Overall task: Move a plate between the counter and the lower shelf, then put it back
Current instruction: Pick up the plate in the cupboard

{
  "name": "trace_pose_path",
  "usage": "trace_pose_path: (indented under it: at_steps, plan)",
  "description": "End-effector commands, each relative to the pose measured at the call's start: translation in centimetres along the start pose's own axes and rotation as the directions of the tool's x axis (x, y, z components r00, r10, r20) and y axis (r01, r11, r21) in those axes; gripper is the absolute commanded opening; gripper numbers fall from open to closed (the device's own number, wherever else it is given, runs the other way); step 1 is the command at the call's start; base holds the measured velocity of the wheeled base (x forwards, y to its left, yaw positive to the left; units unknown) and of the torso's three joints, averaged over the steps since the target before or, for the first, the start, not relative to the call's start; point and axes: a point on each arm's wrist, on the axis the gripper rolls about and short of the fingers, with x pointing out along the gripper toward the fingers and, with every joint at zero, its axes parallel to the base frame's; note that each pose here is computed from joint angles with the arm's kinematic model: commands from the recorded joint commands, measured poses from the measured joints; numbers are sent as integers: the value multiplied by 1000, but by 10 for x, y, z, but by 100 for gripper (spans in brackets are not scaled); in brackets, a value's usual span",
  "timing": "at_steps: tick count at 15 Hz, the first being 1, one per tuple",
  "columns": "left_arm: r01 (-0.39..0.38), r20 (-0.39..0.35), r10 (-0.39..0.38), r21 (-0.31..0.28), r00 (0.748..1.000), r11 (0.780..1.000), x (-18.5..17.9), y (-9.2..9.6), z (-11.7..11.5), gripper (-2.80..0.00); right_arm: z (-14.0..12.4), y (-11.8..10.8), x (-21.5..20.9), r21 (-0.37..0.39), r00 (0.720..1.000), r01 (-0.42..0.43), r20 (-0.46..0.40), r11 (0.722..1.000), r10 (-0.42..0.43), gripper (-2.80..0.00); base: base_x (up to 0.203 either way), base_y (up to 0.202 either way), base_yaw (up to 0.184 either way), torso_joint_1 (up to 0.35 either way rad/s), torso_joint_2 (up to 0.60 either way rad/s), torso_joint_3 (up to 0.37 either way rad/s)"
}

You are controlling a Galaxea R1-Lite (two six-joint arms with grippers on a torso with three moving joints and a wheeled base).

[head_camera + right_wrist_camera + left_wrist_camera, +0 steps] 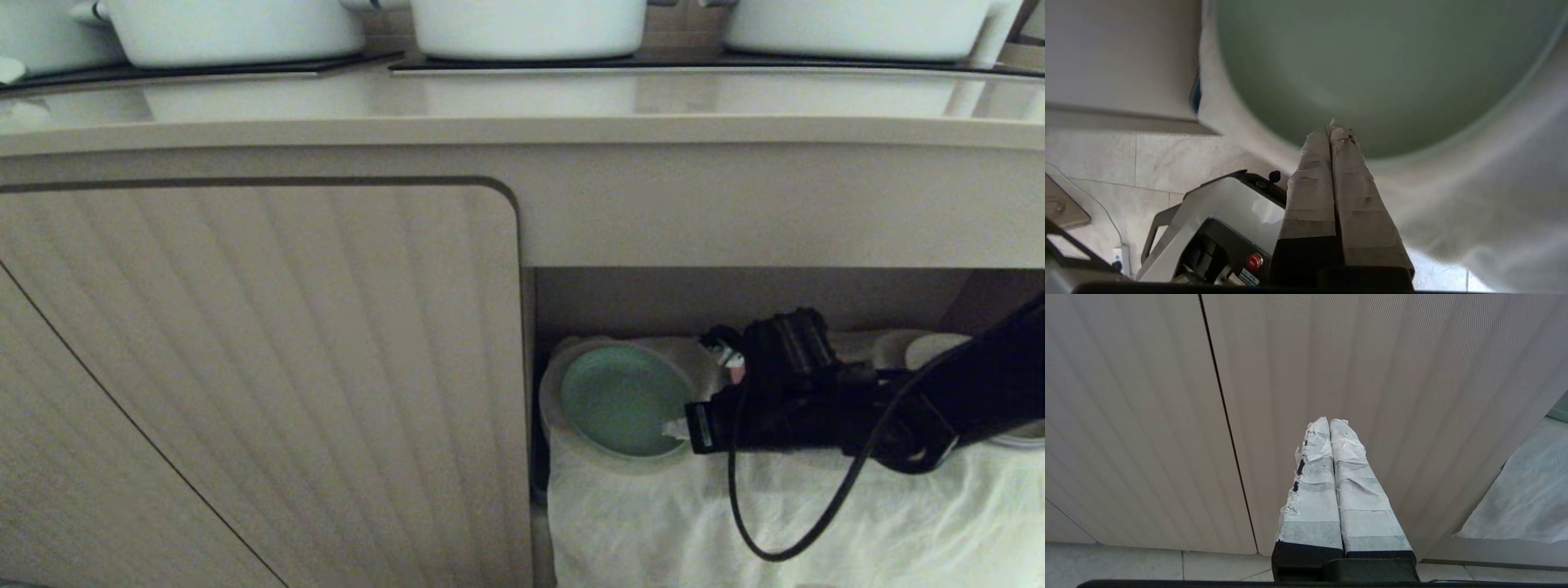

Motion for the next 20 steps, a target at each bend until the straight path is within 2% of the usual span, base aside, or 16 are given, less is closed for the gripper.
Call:
trace_pose_path:
  at_steps: [1, 8, 13, 20]
  plan:
    - [0, 1, 0, -1, 1000, 1000, 0, 0, 0, -280, 9, -6, 14, 20, 999, 12, -33, 1000, -11, -280, 0, 0, 0, 0, 0, 0]
    - [0, 1, 0, -1, 1000, 1000, 0, 0, 0, -280, 20, -23, 25, 74, 989, 118, -102, 990, -110, -280, 0, 0, 0, 0, 0, 0]
    - [0, 1, 0, -1, 1000, 1000, 0, 0, 0, -280, 37, -28, 33, 172, 980, 192, -93, 966, -178, -280, 0, 0, 0, 0, 0, 0]
    - [0, 1, 0, -1, 1000, 1000, 0, 0, 0, -280, 43, -31, 41, 182, 974, 222, -87, 958, -209, -280, 0, 0, 0, 0, 0, 0]
